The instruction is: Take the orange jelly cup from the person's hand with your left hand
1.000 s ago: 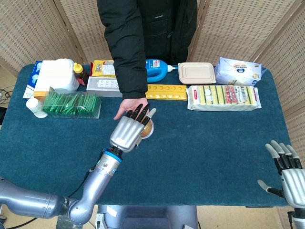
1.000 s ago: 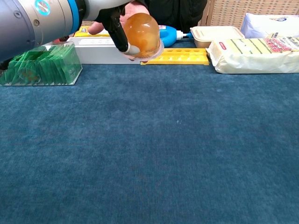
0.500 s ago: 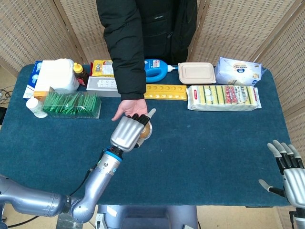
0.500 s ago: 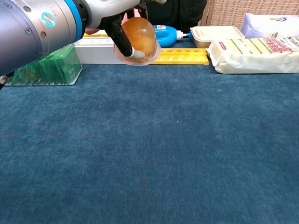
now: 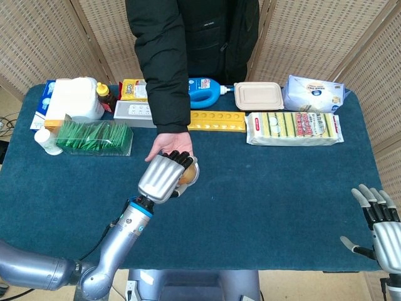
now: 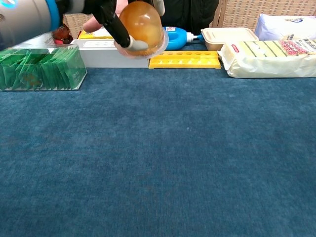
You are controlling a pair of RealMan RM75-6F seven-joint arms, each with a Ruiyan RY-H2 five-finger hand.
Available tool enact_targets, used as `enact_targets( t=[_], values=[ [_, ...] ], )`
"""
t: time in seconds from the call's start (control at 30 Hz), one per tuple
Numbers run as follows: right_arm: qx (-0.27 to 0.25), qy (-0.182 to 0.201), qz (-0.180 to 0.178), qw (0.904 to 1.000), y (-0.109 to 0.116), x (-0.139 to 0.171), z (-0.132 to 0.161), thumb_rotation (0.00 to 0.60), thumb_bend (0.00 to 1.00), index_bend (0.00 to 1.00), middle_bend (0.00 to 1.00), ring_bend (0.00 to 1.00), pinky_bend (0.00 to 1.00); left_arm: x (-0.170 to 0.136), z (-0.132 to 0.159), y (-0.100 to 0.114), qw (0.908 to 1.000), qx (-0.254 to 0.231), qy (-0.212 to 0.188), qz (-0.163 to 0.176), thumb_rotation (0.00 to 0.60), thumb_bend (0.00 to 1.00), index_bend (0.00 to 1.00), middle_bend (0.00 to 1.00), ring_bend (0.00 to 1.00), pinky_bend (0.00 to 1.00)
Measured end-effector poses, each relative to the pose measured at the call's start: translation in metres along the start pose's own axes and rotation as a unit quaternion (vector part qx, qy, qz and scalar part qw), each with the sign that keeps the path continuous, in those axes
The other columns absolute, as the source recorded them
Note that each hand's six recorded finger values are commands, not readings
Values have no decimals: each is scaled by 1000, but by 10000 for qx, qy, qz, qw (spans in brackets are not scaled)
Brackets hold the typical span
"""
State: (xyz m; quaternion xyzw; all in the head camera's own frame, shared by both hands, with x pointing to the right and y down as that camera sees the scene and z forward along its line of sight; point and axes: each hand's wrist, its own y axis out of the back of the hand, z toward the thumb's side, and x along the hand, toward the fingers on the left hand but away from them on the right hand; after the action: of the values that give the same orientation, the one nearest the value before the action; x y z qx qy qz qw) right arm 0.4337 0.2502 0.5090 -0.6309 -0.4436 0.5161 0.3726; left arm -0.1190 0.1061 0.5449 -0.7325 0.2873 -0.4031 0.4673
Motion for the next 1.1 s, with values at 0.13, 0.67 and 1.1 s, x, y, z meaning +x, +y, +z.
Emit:
enact_targets(
  t=[0.13,0.67,1.1],
  values=[
    [-3,1,-4,10000,0,0,0,600,32,0,0,0,0,-18,-6,19,9998,-25,-136,122,600,301,304,423,393,570],
    [111,98,66,9999,-5,2,8,600,32,0,0,0,0,-85,-110,-9,9984,55,373,-417,600,295,304,423,393,570],
    [173,94,148,9997,-11,0,9,600,33,0,0,0,0,-77,-173,-108,9889,-502,958,-1015,600,247,281,361,335,511]
  ],
)
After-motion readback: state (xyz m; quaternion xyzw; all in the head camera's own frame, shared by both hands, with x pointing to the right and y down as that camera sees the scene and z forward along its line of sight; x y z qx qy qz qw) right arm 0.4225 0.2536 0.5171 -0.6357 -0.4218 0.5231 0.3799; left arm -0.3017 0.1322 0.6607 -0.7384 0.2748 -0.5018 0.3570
